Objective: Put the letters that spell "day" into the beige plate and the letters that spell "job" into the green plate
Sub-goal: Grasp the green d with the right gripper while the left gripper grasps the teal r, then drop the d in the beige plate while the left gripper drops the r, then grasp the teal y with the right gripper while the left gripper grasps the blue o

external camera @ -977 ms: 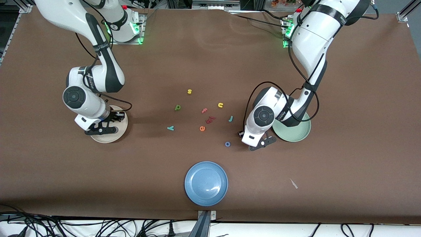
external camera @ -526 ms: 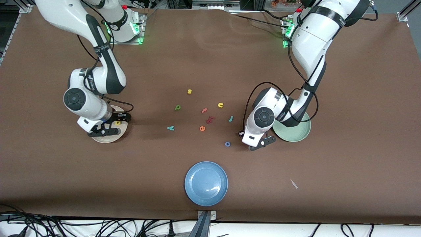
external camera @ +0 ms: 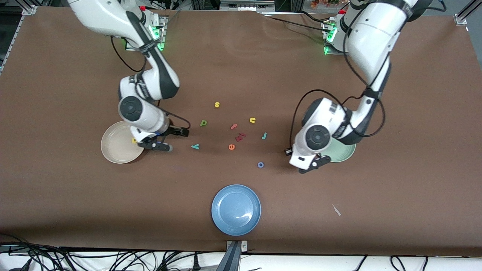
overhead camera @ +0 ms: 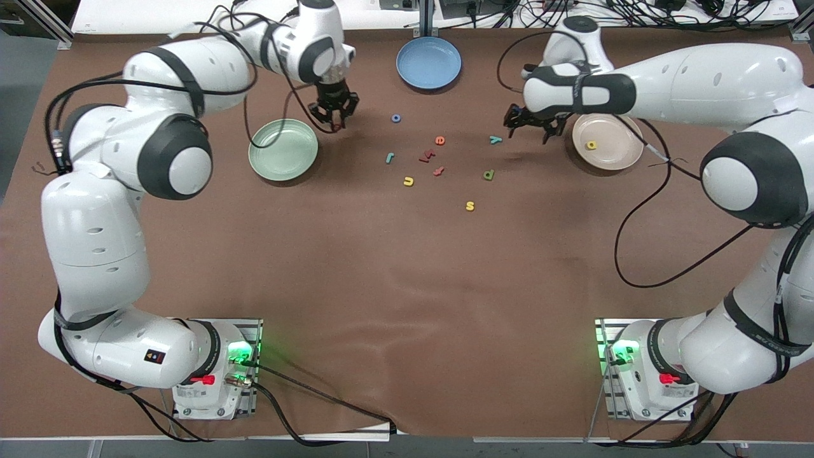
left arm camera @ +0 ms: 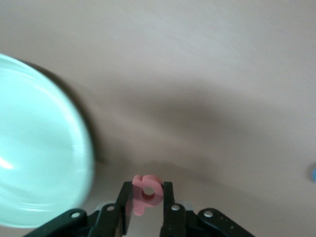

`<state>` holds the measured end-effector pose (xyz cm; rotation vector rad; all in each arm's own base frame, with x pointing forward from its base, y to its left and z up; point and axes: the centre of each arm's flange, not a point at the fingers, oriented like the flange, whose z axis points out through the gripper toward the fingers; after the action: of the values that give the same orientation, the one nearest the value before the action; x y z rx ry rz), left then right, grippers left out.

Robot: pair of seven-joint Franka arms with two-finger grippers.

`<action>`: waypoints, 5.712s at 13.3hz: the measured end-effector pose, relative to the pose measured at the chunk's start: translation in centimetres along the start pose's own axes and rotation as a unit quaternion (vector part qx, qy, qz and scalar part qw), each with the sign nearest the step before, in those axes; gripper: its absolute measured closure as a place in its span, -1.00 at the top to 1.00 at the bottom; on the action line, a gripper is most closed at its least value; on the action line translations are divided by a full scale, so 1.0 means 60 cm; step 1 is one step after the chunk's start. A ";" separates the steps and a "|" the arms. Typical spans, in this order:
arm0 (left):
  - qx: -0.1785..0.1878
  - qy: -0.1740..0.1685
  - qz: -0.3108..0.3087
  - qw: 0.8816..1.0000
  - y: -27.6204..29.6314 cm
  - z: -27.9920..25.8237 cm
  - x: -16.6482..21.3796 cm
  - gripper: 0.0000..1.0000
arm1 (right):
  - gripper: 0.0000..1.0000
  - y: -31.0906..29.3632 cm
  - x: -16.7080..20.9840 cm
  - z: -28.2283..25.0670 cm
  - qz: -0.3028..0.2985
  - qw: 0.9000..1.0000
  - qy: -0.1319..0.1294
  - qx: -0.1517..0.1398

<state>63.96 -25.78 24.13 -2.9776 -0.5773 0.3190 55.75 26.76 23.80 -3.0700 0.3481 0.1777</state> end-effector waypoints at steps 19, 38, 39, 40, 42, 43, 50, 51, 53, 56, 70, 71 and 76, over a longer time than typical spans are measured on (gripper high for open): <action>-0.038 -0.035 0.096 0.994 0.077 0.033 -0.119 1.00 | -0.30 -0.105 -0.121 0.122 0.086 0.996 0.017 -0.003; -0.025 0.058 0.355 0.933 0.187 0.127 -0.200 -0.85 | -0.46 0.270 0.141 -0.078 -0.151 0.984 -0.018 -0.094; -0.023 0.057 0.353 0.933 0.185 0.123 -0.197 -0.84 | -0.46 0.290 0.148 -0.079 -0.160 0.983 -0.020 -0.093; -0.016 0.054 0.350 0.935 0.178 0.110 -0.191 -0.84 | -0.37 0.301 0.151 -0.077 -0.166 0.981 -0.023 -0.093; 0.004 0.042 0.332 0.942 0.144 0.060 -0.162 -0.84 | 0.06 0.294 0.149 -0.070 -0.175 0.980 -0.026 -0.093; 0.018 0.030 0.322 0.946 0.114 0.035 -0.143 -0.84 | 0.28 0.278 0.143 -0.068 -0.180 0.979 -0.027 -0.091; 0.042 -0.036 0.265 0.963 -0.103 0.023 0.015 -0.84 | 1.00 0.079 0.063 -0.046 -0.289 0.955 -0.033 -0.064; 0.044 -0.045 0.259 0.964 -0.117 0.039 0.020 -0.84 | 1.00 0.061 0.055 -0.044 -0.323 0.944 -0.030 -0.059; 0.045 -0.057 0.251 0.965 -0.135 0.058 0.030 -0.70 | 1.00 0.028 0.047 -0.037 -0.407 0.912 -0.007 -0.050; 0.039 -0.050 0.253 0.965 -0.127 0.049 0.029 -0.09 | 1.00 -0.014 0.035 -0.002 -0.508 0.860 0.017 -0.045; -0.099 0.110 0.287 0.947 0.179 -0.086 -0.019 1.00 | 0.52 -0.080 0.029 0.104 -0.627 0.774 0.057 -0.073; -0.109 0.120 0.299 0.940 0.190 -0.066 -0.012 1.00 | 0.25 -0.081 0.029 0.104 -0.627 0.773 0.058 -0.073; -0.115 0.140 0.340 0.923 0.242 0.009 -0.037 0.92 | -0.74 -0.092 0.024 0.099 -0.626 0.774 0.059 -0.069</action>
<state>67.05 -40.02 22.16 -3.2570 0.5011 -0.1511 57.77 32.14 17.93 -2.6858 -1.7098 -0.0661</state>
